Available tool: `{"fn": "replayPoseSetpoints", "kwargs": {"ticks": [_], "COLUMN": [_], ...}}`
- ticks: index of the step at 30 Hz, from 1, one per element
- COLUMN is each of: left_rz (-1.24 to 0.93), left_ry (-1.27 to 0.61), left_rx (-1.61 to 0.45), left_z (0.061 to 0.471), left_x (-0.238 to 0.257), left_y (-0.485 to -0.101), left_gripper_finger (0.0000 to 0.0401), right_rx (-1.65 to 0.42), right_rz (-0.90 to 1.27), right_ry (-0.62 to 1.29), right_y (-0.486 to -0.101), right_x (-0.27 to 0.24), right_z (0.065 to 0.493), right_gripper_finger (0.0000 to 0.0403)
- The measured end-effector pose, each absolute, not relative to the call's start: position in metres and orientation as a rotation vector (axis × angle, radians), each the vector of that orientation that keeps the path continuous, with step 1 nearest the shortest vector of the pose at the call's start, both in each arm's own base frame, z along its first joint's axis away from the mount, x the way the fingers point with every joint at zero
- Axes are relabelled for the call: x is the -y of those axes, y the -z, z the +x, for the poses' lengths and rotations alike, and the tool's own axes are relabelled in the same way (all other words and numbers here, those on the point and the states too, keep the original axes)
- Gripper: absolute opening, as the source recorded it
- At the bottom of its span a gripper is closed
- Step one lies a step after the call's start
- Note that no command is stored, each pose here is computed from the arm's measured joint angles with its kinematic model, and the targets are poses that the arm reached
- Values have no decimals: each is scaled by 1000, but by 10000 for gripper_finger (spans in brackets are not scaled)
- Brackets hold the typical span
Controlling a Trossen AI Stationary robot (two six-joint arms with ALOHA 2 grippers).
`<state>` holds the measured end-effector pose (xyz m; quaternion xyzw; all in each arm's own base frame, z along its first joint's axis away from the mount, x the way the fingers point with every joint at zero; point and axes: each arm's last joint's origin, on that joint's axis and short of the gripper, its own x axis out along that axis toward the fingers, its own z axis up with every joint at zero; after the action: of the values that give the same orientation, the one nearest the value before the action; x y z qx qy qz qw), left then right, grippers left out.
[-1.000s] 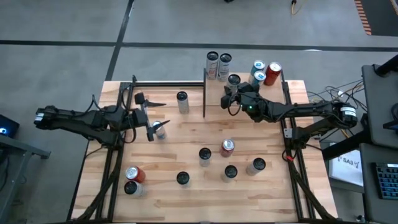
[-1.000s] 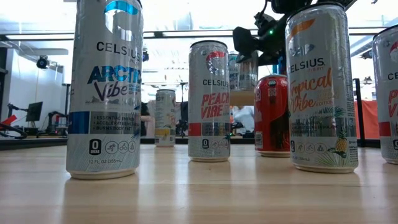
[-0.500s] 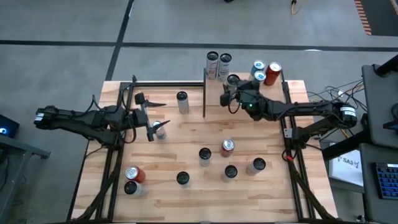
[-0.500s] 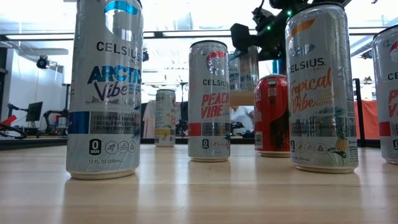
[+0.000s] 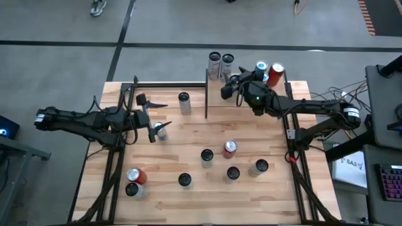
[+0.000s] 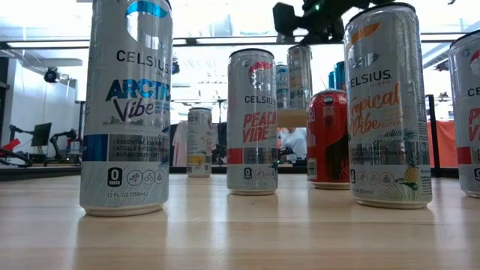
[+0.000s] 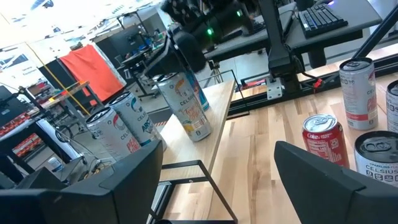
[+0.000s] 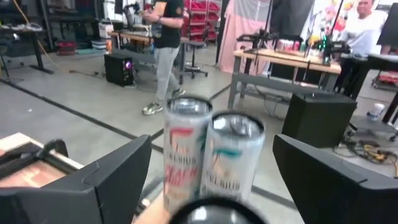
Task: Place canned beverage on shelf
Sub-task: Put the middle white yellow soda can on the shelf
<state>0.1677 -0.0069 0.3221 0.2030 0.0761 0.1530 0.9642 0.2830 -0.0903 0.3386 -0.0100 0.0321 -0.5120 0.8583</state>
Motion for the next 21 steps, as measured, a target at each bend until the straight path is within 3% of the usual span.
{"fn": "replayPoseSetpoints", "kwargs": {"ticks": [7,13,16,21], "left_rz": [411,411,411,411], "left_ry": [-309,-309,-309,-309], "left_rx": [-155,-155,-155,-155], "left_z": [168,168,168,168], "left_x": [7,7,7,7], "left_y": [-322,-322,-322,-322], "left_gripper_finger": [292,292,292,292], "right_rx": [-139,-270,-342,-442], "right_rz": [-46,113,175,211], "right_ry": [1019,838,788,763], "right_y": [-374,-387,-386,-376], "right_x": [80,65,62,60], "right_z": [285,282,284,291], "right_gripper_finger": [327,319,288,188]}}
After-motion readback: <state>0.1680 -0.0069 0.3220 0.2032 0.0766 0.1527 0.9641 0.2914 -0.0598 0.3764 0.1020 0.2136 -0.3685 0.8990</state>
